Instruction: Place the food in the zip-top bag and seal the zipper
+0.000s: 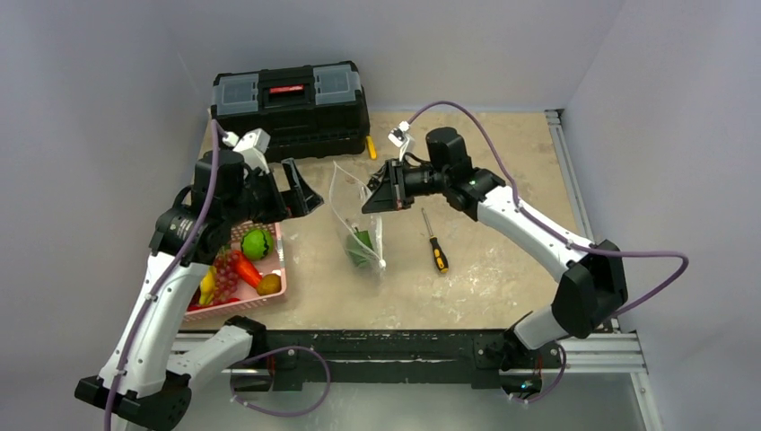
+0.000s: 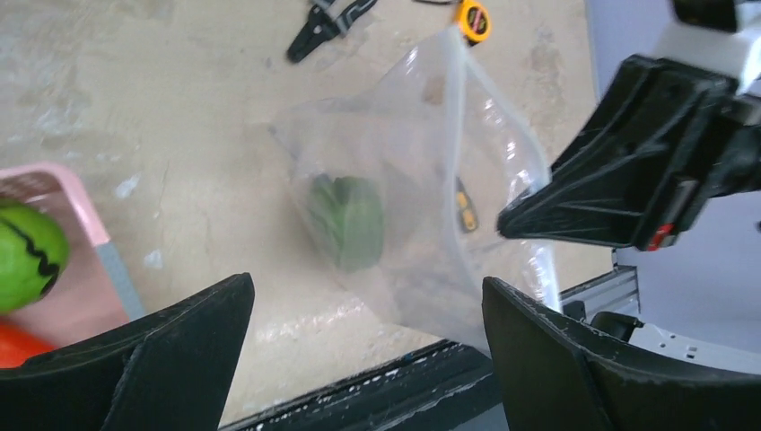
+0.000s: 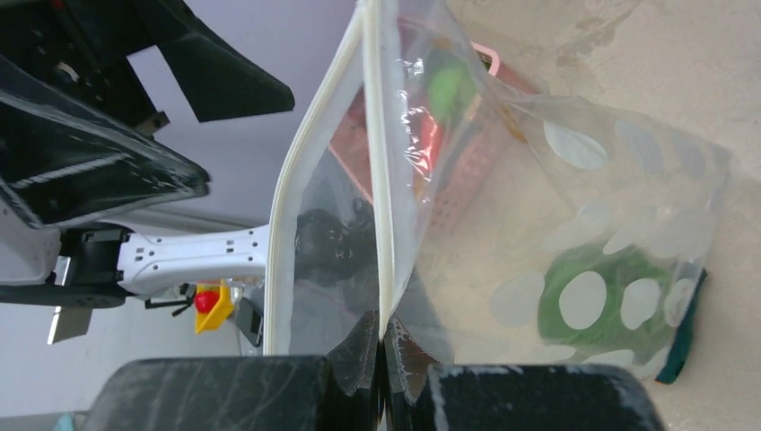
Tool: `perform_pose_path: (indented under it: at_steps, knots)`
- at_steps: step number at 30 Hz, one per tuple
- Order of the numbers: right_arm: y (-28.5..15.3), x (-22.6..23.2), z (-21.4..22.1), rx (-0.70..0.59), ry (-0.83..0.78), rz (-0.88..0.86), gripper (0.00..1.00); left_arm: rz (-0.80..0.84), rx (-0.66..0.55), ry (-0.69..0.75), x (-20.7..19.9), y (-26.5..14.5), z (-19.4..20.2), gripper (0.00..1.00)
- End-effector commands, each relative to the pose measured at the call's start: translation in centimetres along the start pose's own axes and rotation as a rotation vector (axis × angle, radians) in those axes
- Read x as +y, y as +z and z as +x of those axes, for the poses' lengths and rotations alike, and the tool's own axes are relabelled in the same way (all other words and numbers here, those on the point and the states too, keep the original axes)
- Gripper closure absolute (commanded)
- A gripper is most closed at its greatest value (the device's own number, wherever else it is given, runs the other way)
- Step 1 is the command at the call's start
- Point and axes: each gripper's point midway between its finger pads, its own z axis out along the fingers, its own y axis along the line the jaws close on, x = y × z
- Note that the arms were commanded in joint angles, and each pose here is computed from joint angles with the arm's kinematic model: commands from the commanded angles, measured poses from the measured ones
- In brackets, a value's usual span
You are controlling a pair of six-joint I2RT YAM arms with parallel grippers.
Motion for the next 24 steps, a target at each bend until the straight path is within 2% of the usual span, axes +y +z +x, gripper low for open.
perform_pose_path:
  at_steps: [1,6,9,12,14,17,20,22,24]
  knots:
    - [-2.5,3.7,-1.6,-0.036,-0.081,-0.008,1.0,-0.16,0.082,-0.113,2.6,-2.7,3.1,0.03]
    - [-3.5,2.6,-1.3,-0.069,-0.082,0.032,1.0,-0.219,-0.009,-0.134,5.4,-2.9,4.9,0.04]
    - [-4.2,2.3,-1.8,-0.096,-0.101,0.084,1.0,-0.27,-0.032,-0.155,6.4,-2.7,4.6,0.0]
    - [-4.9,2.7,-2.5,-0.115,-0.05,0.135,1.0,-0.391,0.025,-0.164,7.8,-2.9,4.7,0.01]
    - [-5.2,2.4,-2.1,-0.119,0.001,0.166,1.0,-0.451,0.012,-0.146,9.3,-2.5,4.9,0.0]
    - [-6.1,3.1,-1.3,-0.159,-0.002,0.156,1.0,-0.407,-0.01,-0.086,9.9,-0.5,5.3,0.0]
    - [-7.7,3.8,-1.3,-0.257,-0.061,0.161,1.0,-0.38,0.005,-0.054,10.6,0.7,6.7,0.0]
    - [-8.7,4.0,-1.5,-0.306,-0.086,0.18,1.0,-0.4,0.031,-0.048,11.3,0.7,7.5,0.0]
    - [-8.9,4.2,-1.1,-0.301,-0.102,0.179,1.0,-0.43,0.059,-0.043,11.8,0.4,8.1,0.0]
